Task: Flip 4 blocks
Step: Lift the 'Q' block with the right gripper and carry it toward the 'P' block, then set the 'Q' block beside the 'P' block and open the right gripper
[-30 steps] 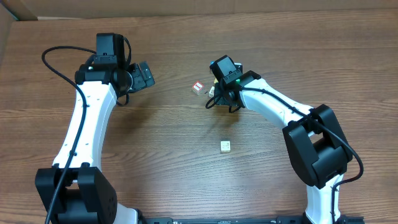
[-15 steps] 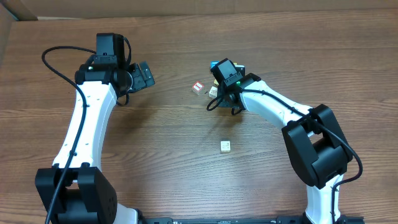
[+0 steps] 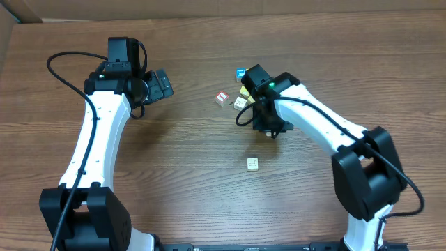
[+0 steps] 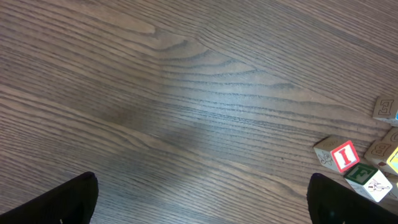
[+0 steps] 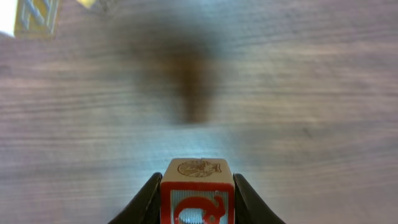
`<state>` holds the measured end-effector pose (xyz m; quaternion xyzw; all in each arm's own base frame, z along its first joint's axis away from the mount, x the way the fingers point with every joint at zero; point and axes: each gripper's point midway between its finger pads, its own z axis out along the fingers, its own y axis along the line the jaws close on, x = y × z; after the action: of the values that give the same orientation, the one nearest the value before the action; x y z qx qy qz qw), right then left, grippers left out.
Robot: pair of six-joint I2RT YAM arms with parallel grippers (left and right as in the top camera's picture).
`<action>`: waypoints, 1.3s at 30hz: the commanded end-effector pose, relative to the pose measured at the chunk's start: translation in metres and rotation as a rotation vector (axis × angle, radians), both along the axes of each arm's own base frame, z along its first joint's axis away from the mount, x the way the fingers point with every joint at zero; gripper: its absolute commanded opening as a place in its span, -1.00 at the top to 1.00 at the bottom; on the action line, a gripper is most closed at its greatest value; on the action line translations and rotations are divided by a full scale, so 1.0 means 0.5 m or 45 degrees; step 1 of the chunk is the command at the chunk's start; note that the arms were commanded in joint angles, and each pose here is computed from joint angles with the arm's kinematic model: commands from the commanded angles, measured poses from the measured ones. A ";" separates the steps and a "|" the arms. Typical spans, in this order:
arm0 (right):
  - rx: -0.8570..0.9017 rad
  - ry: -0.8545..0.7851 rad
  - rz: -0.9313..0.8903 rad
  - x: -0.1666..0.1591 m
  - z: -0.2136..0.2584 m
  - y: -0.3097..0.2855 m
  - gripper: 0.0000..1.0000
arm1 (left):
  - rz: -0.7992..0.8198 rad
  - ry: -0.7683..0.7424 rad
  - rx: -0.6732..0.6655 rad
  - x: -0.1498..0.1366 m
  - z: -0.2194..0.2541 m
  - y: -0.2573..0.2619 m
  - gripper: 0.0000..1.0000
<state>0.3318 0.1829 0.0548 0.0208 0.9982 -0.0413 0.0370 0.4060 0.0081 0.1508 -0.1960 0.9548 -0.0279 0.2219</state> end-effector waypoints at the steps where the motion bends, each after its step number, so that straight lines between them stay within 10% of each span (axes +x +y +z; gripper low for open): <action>1: 0.046 0.036 -0.001 -0.021 0.031 0.006 0.62 | 0.009 -0.022 -0.006 0.010 0.011 -0.001 -1.00; 31: 0.203 0.422 -0.016 -0.177 -0.053 0.027 0.61 | 0.009 -0.022 -0.006 0.010 0.011 -0.001 -1.00; 39: 0.233 0.445 -0.014 -0.183 -0.050 0.035 0.23 | 0.009 -0.022 -0.006 0.010 0.011 -0.001 -1.00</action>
<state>0.2421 0.1962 0.0238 0.0240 0.9891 0.0344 -0.1412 0.4060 0.0082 0.1509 -0.1960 0.9547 -0.0277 0.2222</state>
